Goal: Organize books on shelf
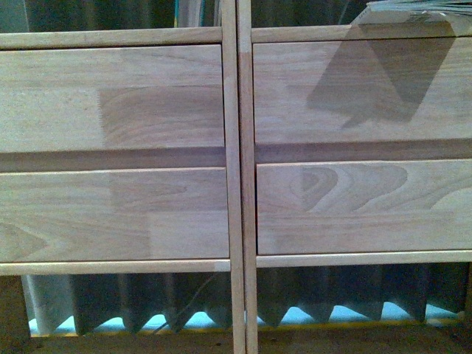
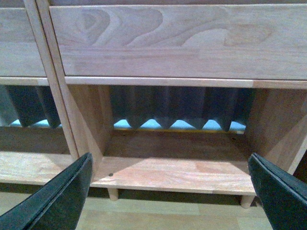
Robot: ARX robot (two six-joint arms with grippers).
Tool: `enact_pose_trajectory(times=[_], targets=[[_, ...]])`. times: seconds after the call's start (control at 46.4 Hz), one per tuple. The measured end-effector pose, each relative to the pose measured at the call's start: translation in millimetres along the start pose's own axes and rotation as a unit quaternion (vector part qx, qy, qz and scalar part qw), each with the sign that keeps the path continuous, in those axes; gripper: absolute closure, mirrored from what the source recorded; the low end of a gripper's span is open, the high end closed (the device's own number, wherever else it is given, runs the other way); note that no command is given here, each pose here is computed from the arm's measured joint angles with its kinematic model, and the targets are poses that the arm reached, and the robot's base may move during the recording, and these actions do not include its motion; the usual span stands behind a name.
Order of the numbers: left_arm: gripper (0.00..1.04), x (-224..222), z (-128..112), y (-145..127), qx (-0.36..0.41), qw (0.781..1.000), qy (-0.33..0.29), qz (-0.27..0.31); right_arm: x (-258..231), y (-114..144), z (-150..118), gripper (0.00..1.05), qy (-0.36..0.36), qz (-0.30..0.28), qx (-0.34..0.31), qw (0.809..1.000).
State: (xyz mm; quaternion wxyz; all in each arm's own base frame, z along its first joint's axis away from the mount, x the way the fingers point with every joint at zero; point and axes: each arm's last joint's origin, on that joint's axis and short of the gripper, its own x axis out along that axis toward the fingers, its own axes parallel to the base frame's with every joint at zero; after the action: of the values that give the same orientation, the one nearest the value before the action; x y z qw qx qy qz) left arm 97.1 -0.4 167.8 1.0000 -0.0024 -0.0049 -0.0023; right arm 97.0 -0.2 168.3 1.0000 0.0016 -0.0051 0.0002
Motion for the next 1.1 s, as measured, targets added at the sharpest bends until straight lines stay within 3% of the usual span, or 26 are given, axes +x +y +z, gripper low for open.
enact_pose_trajectory(times=[0.647, 0.733, 0.798, 0.971, 1.1], targets=[[0.07, 0.0, 0.0, 0.0, 0.000, 1.000, 0.000, 0.000, 0.0, 0.0, -0.1, 0.07, 0.000, 0.000, 0.000, 1.000], [0.07, 0.0, 0.0, 0.0, 0.000, 1.000, 0.000, 0.000, 2.7, -0.2, 2.3, 0.07, 0.119, 0.090, 0.071, 0.986], [0.07, 0.0, 0.0, 0.0, 0.000, 1.000, 0.000, 0.000, 9.8, 0.1, 10.5, 0.07, 0.146, 0.121, 0.128, 0.973], [0.07, 0.0, 0.0, 0.0, 0.000, 1.000, 0.000, 0.000, 48.8, 1.4, 61.1, 0.07, 0.097, 0.123, 0.271, 0.950], [0.07, 0.0, 0.0, 0.0, 0.000, 1.000, 0.000, 0.000, 91.3, 8.2, 91.3, 0.07, 0.069, 0.122, 0.368, 0.919]])
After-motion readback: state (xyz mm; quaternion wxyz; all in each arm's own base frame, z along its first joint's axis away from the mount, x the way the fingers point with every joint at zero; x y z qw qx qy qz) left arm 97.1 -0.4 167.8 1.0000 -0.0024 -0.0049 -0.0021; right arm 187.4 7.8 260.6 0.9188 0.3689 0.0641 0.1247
